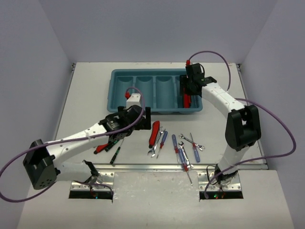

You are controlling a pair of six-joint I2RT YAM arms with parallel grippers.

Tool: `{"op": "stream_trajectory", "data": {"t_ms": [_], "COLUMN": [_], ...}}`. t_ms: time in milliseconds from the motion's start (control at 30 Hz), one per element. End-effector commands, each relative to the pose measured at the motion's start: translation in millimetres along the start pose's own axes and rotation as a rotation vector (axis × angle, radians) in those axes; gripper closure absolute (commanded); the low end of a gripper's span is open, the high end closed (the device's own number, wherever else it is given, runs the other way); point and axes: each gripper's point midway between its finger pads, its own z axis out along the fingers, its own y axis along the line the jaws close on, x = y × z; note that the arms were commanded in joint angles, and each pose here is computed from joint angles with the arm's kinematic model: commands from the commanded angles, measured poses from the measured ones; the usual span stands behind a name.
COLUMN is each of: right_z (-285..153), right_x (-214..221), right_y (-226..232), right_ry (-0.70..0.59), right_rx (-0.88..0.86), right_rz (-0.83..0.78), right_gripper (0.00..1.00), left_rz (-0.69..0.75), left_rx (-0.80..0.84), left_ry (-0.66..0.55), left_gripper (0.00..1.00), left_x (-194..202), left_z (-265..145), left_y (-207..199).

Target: Sort the tools into containers

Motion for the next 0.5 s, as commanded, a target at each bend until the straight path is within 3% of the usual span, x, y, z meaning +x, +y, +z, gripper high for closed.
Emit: {"op": "stream_trajectory", "data": {"t_ms": [0, 33, 67, 233, 467], "right_z": [-38.7, -51.3, -55.5, -92.6, -123.7], "right_x": [-27.6, -33.7, -28.9, -6.5, 30.5], "right_y": [-4.1, -3.8, -2.4, -3.1, -3.7], "right_ry": [-0.074, -0.108, -0.107, -0.154, -0.207], "right_rx": [-0.007, -0.024, -0.04, -0.117, -0.221], "right_rz": [0.001, 0.011, 0.01, 0.024, 0.0], "right_gripper": [0.12, 0.03, 0.01, 0.01, 0.01], "left_rz": [0.039, 0.049, 0.057, 0.071, 0.104], "left_rx": [0.051, 0.047, 0.051, 0.074, 0.065], "left_ry": [0.028, 0.052, 0.069, 0.112, 0.174], "left_gripper": [0.0, 0.0, 0.0, 0.02, 0.17], "left_x": [6.2, 13.3, 18.6, 31.5, 54.4], "left_z": [23.4, 32.2, 39.1, 62.9, 96.1], "left_y": [-24.2, -27.7, -31.9, -48.7, -62.1]}}
